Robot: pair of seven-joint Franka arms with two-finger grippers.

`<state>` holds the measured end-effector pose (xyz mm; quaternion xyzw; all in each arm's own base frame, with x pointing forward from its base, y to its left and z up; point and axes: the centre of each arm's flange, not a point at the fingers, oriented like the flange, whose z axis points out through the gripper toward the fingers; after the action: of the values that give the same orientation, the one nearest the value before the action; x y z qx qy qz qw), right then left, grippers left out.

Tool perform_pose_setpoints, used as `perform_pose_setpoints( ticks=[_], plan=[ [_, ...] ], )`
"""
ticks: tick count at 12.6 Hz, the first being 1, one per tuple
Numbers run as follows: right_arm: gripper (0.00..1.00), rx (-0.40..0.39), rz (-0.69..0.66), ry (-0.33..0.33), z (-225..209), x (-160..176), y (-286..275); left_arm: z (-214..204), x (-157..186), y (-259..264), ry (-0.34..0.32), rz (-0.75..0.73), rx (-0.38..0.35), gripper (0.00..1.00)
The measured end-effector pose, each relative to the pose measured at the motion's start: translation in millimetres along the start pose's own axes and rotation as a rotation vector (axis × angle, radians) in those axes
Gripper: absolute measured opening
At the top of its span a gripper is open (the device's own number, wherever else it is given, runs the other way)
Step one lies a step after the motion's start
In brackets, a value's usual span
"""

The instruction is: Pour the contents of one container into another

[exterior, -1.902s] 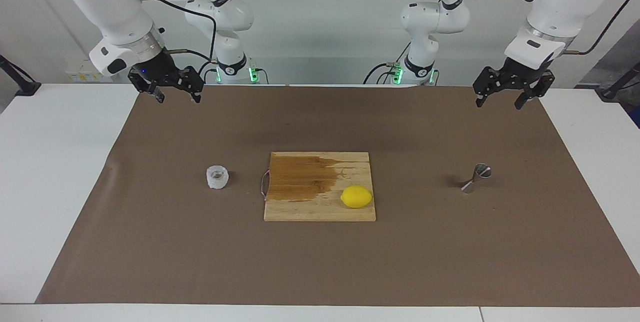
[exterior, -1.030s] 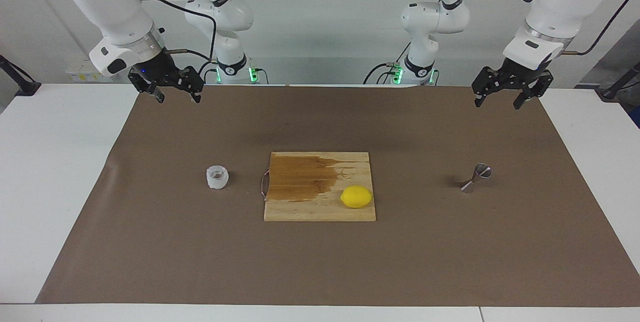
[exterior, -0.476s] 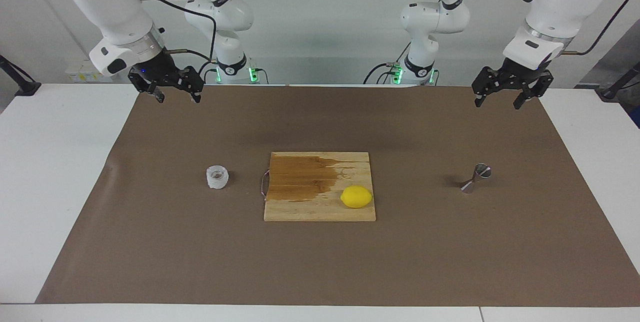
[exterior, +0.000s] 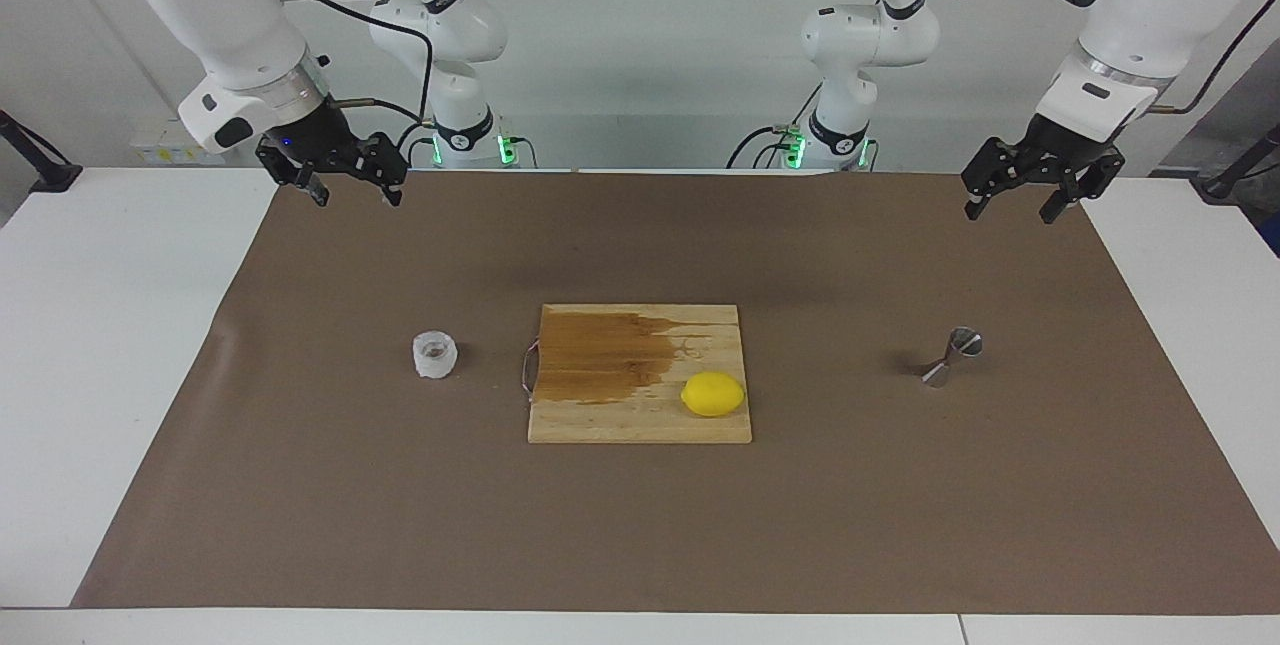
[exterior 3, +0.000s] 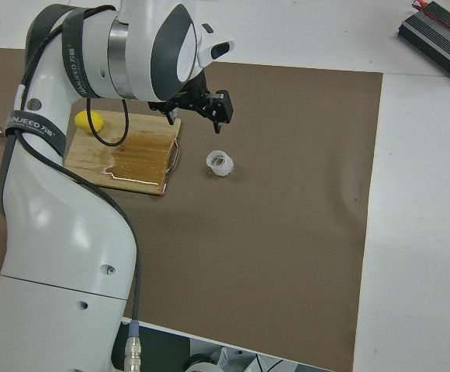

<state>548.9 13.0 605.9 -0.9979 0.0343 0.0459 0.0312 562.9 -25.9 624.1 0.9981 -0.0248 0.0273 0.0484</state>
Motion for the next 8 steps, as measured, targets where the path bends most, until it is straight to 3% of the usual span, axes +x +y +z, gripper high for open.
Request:
perform_pose_setpoints(
  ticks=[3,8],
  plan=[
    [1.00,0.000,0.000,0.000,0.0,0.0,0.0,23.2,14.5,-45.4,-0.024,-0.158,-0.081,1.00],
    [1.00,0.000,0.000,0.000,0.0,0.0,0.0,56.7,59.6,-82.6,-0.072,-0.606,-0.188,1.00]
  ],
)
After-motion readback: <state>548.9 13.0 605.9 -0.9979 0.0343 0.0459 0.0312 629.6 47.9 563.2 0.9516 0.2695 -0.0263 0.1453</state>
